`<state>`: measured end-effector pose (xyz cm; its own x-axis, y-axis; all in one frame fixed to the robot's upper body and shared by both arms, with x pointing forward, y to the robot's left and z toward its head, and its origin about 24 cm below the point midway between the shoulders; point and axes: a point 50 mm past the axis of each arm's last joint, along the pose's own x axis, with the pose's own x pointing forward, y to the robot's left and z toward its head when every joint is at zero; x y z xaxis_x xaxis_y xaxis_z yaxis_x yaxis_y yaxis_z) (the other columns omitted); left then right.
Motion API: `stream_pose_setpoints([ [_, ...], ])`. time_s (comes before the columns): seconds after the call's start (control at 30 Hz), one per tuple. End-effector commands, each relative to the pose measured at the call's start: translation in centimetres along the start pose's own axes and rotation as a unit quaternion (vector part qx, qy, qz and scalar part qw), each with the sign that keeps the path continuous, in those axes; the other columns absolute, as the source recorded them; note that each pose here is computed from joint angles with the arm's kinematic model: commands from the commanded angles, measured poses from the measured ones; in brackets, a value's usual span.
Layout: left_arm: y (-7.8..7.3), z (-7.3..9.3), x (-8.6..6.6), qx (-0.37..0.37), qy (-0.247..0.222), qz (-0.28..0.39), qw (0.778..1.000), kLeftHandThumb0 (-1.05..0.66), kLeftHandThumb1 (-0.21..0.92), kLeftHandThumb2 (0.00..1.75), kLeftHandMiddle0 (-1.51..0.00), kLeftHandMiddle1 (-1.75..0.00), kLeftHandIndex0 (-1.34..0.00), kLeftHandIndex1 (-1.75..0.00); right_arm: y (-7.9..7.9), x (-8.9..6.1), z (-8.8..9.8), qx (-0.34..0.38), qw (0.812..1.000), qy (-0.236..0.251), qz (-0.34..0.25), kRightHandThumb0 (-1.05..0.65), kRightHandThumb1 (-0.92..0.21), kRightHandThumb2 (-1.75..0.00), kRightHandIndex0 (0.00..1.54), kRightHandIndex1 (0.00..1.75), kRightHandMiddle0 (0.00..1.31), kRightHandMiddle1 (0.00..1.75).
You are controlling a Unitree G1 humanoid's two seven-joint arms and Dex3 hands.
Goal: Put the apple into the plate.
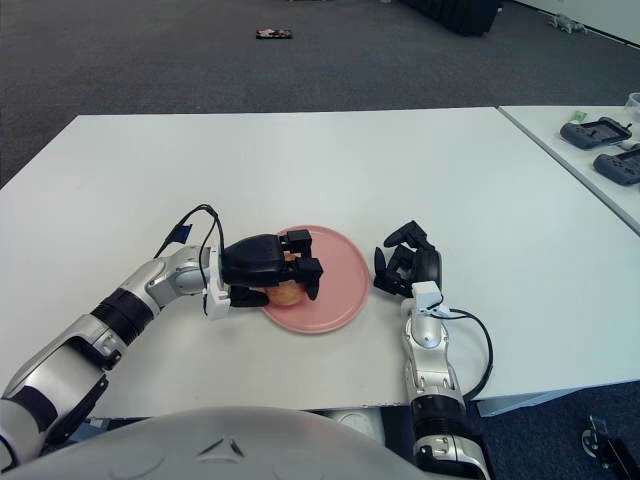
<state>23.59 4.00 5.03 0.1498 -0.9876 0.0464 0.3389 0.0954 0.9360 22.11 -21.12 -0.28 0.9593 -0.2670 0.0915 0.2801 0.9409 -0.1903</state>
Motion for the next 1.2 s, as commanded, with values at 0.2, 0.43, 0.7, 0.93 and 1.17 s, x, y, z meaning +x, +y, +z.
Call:
stream_pose_setpoints([
  [0.2,-3.5,-0.7,-0.5,0.039,0.014,-0.036,0.998,0.0,-0.06,1.74,-0.91,-1.74,-0.67,-1.72,0.1,-0.6,-0.6,-0.003,1.0,0.013,0.004,-0.47,-0.33,-1.31,1.12,1.75,0.6,1.75],
  [0.43,-3.3,-0.9,-0.4,0.034,0.005,-0.038,0.999,0.0,0.11,1.54,-0.72,-1.75,-0.6,-1.69,0.2,-0.5,-0.6,-0.008,1.0,0.017,0.004,-0.48,-0.32,-1.33,1.15,1.75,0.61,1.75],
  [0.7,-2.7,-1.1,-0.3,-0.011,0.016,-0.06,0.998,0.0,0.78,0.69,-0.23,-1.6,-0.28,-1.74,0.2,-0.5,-0.7,-0.011,1.0,0.02,0.005,-0.48,-0.31,-1.33,1.15,1.75,0.62,1.75],
  [0.93,-2.5,-1.1,-0.5,-0.032,0.025,-0.042,0.998,-0.48,0.69,0.9,-0.02,-1.14,-0.05,-1.31,0.3,-0.5,-0.6,-0.008,1.0,0.023,0.007,-0.48,-0.32,-1.32,1.12,1.75,0.61,1.75],
  [1.17,-2.3,-1.2,-0.4,-0.027,0.03,-0.021,0.999,-0.62,0.64,0.97,0.0,-0.99,0.0,-1.09,0.3,-0.5,-0.6,-0.01,1.0,0.022,0.008,-0.47,-0.34,-1.31,1.1,1.75,0.6,1.75],
])
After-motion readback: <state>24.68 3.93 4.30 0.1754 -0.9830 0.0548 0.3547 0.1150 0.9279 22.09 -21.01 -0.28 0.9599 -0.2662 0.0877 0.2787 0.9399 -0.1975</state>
